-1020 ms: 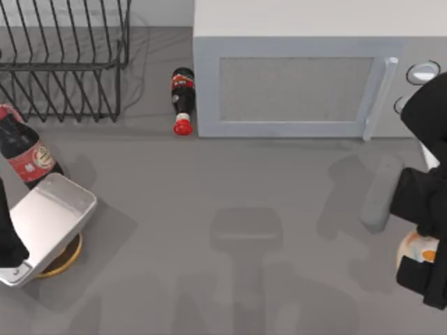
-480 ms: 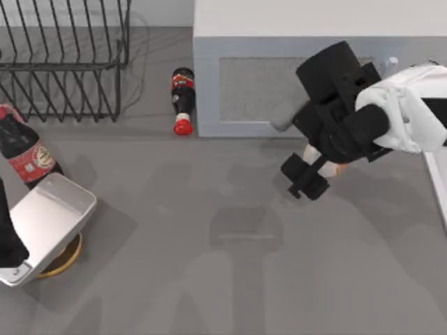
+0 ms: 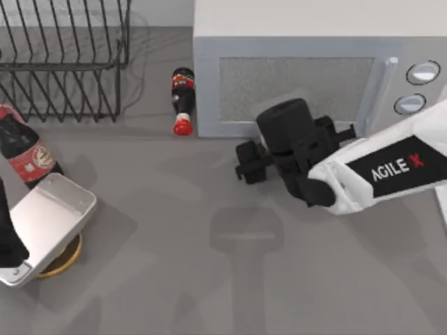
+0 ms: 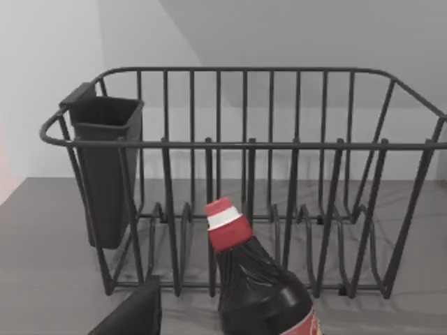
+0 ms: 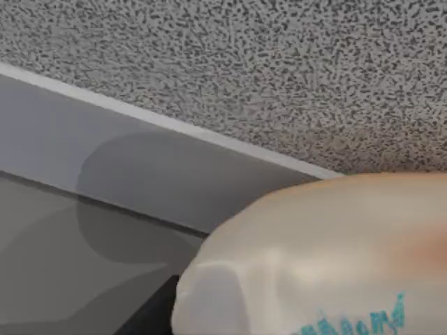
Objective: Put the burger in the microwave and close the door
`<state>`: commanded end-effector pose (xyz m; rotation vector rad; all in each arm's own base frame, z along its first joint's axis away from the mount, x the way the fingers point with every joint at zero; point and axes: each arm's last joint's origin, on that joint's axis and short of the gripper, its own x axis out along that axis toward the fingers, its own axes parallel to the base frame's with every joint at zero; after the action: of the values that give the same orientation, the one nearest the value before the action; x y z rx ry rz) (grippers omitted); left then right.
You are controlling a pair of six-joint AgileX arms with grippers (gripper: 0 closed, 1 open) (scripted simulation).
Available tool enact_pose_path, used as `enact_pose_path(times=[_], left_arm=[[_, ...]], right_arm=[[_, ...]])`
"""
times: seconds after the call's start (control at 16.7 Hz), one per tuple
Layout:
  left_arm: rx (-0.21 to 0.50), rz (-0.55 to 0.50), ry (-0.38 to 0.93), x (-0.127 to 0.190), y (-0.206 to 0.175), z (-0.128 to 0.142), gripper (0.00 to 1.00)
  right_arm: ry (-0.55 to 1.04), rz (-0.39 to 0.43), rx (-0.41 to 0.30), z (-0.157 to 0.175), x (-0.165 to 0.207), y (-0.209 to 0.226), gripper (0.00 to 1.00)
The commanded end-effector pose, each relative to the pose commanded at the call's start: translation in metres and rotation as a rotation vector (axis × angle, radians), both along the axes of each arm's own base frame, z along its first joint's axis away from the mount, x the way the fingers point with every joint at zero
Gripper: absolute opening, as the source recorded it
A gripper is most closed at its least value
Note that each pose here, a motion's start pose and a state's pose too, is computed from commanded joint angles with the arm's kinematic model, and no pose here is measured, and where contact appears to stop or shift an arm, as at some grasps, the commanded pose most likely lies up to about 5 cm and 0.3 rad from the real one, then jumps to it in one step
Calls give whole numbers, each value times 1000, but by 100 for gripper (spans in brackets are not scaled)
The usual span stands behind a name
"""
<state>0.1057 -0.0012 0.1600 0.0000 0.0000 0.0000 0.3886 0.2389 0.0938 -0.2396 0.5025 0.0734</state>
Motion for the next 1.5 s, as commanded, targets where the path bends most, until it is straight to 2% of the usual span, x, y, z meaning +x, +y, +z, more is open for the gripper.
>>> enact_pose_path(times=[0.18,0.3,0.66,1.44,1.5], left_arm=[[0,0,0,0,0,0,100],[0,0,0,0,0,0,100],[0,0,0,0,0,0,100],[0,0,0,0,0,0,100],[0,0,0,0,0,0,100]], right_arm=[[-105,-85,143,-9,5,5,0],[-145,-115,203,-11,7,7,0],[-156,-123,220,-10,7,7,0],[-156,-123,220,-10,7,7,98],[-156,-123,220,-10,7,7,100]])
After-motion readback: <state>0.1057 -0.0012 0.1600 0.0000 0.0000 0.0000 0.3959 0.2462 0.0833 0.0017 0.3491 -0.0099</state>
